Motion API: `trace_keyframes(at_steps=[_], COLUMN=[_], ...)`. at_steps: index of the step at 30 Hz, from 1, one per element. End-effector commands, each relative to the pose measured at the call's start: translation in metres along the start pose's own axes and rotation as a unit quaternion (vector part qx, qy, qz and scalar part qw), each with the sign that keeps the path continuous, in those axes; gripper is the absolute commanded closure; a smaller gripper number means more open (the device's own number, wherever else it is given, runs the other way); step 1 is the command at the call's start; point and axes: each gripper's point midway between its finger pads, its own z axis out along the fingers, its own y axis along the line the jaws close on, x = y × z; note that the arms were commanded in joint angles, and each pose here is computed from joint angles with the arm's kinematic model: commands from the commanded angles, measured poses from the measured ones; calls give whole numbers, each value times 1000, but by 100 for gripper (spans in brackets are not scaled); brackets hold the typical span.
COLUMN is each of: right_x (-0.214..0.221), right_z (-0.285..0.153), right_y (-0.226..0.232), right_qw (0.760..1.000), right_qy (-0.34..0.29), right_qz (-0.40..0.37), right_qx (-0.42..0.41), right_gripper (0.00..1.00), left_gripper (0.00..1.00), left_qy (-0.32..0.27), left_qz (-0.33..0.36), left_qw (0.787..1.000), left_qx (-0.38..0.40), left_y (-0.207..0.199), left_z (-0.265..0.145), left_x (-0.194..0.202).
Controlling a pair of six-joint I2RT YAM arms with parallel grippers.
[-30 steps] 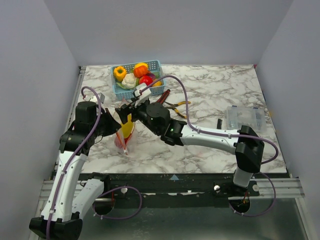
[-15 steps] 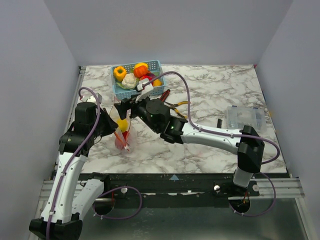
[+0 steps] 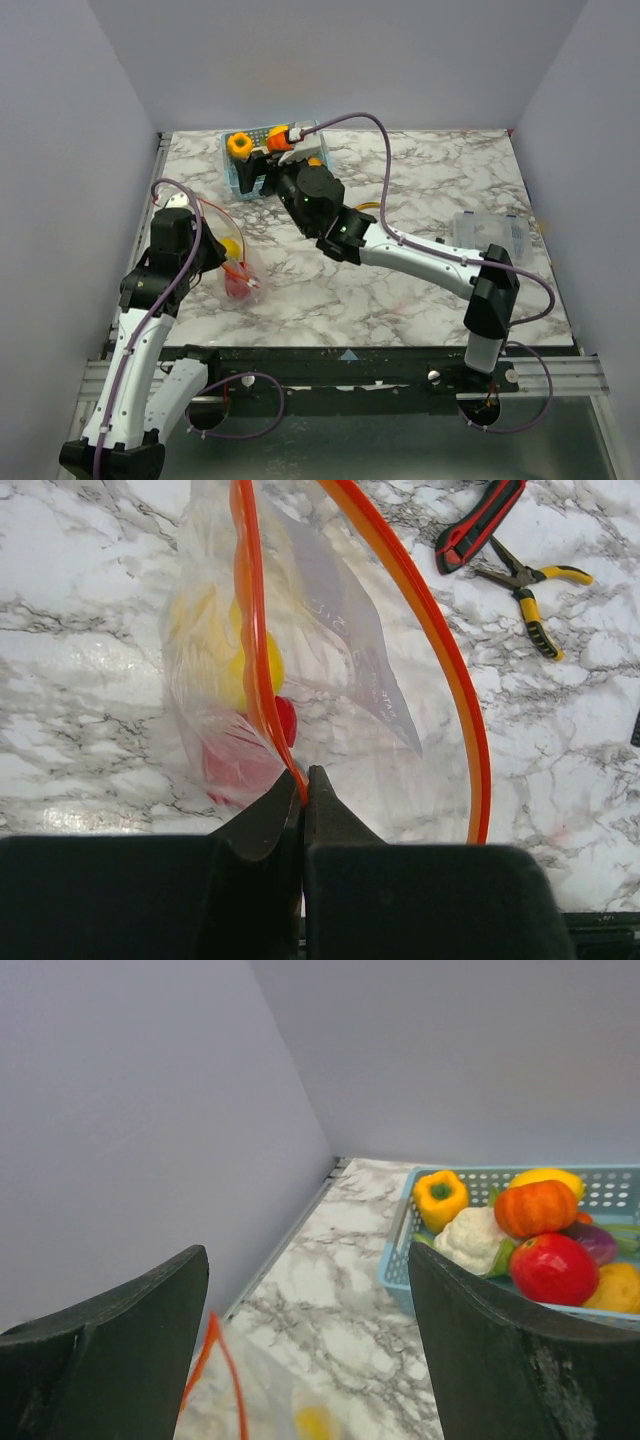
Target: Place the food in the zip-top bag and seal the zipper
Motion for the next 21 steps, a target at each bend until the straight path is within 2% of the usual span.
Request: trace_keyframes(at_steps=[1, 11, 21], right_x=[25, 75, 127], right_z=[32, 89, 126], right_y=[-43, -124, -158], right_qw=[998, 991, 987], right_qy=[14, 60, 101], right_qz=[-24, -56, -66], right_qx=[51, 107, 104], right_gripper=[17, 15, 3], left_gripper=[100, 100, 100], left_qy=[-25, -19, -9], left_qz=[10, 14, 23], left_qw=[999, 998, 998], left_qx=[-29, -54, -59], left_y=[11, 23, 26], left_z=[8, 28, 41], left_x=[-10, -3, 1])
